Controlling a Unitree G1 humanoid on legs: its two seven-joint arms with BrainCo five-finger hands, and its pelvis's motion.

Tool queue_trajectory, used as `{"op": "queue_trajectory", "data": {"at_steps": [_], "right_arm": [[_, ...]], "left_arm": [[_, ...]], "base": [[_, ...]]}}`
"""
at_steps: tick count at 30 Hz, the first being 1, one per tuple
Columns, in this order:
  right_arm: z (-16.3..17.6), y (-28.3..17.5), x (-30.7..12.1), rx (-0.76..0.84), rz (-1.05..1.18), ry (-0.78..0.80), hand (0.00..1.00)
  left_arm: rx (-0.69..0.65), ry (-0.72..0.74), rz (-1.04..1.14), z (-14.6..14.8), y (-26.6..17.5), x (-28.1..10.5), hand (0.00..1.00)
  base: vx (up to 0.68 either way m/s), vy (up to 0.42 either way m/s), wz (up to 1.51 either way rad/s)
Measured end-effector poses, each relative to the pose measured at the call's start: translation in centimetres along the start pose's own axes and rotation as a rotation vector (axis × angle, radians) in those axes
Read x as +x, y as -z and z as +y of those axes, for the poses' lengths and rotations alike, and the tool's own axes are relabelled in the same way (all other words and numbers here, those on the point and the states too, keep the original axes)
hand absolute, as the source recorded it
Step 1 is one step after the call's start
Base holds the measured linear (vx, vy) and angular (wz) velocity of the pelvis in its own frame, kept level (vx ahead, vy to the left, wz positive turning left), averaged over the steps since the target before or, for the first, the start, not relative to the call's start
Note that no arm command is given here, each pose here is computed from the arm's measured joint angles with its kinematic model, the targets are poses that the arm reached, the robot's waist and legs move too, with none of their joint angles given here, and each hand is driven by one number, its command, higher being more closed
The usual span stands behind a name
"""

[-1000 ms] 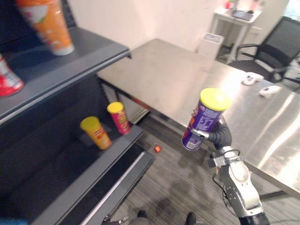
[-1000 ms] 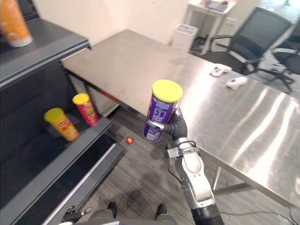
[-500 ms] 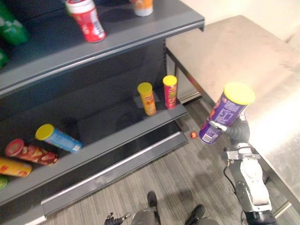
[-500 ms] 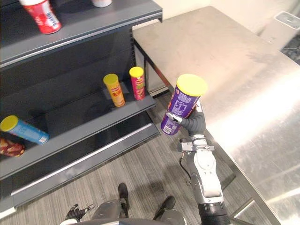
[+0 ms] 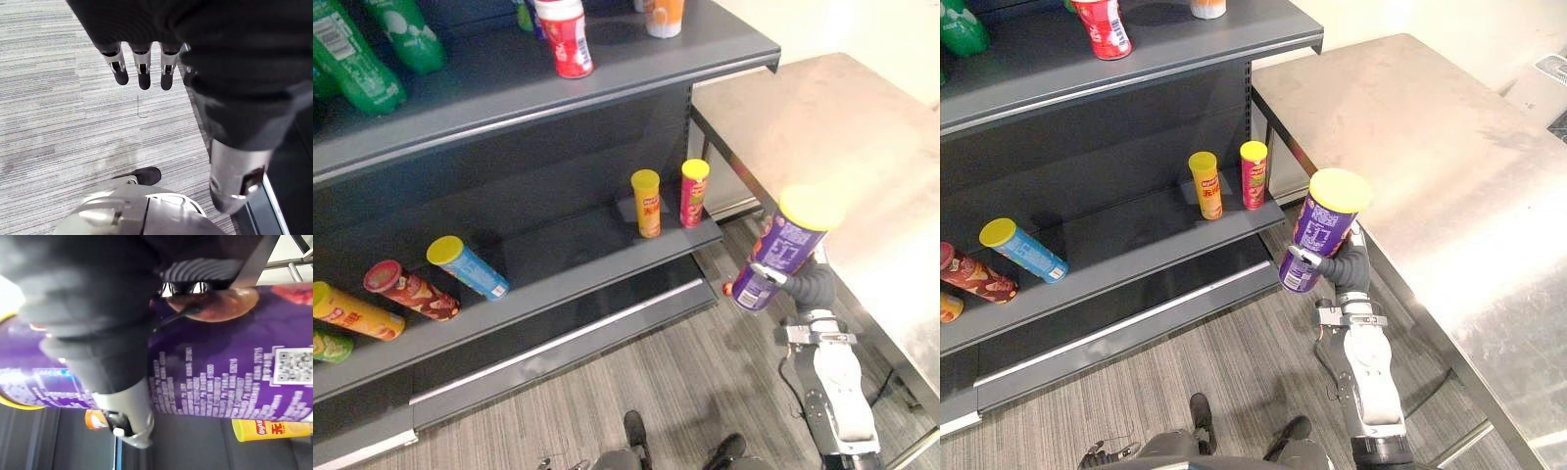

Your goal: Put the gum and the chips on the shelf.

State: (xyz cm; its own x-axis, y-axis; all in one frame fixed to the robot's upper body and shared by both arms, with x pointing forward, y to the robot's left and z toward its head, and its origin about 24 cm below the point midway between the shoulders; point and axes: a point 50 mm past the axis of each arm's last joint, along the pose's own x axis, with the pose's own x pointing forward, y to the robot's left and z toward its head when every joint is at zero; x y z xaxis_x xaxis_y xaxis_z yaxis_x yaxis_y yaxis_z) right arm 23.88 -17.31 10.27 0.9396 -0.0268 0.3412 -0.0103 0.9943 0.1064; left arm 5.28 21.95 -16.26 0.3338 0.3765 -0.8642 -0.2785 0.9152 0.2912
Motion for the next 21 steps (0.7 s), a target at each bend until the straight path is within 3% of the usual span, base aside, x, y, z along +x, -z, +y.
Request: {"op": "queue_trajectory", "data": {"at_steps": [9, 16, 21], "right_arm": [[1.7, 1.7, 0.3, 0.004, 0.070, -0.077, 1.00], [3.1, 2.3, -0.3, 0.012, 0.102, -0.148, 1.00], [4.5, 2.3, -0.6, 0.041, 0.108, -0.214, 1.00]], "left_arm": [[0.000, -0.015, -0.005, 0.6, 0.2, -0.1, 0.00], [-0.001, -0.086, -0.026, 3.5, -0.7, 0.5, 0.00], [-0.061, -0.102, -0.016, 3.5, -0.7, 0.5, 0.00]], "base": [[0.06, -0.004, 0.13], [0.09, 0.003, 1.17], [0.08, -0.187, 0.86]]}}
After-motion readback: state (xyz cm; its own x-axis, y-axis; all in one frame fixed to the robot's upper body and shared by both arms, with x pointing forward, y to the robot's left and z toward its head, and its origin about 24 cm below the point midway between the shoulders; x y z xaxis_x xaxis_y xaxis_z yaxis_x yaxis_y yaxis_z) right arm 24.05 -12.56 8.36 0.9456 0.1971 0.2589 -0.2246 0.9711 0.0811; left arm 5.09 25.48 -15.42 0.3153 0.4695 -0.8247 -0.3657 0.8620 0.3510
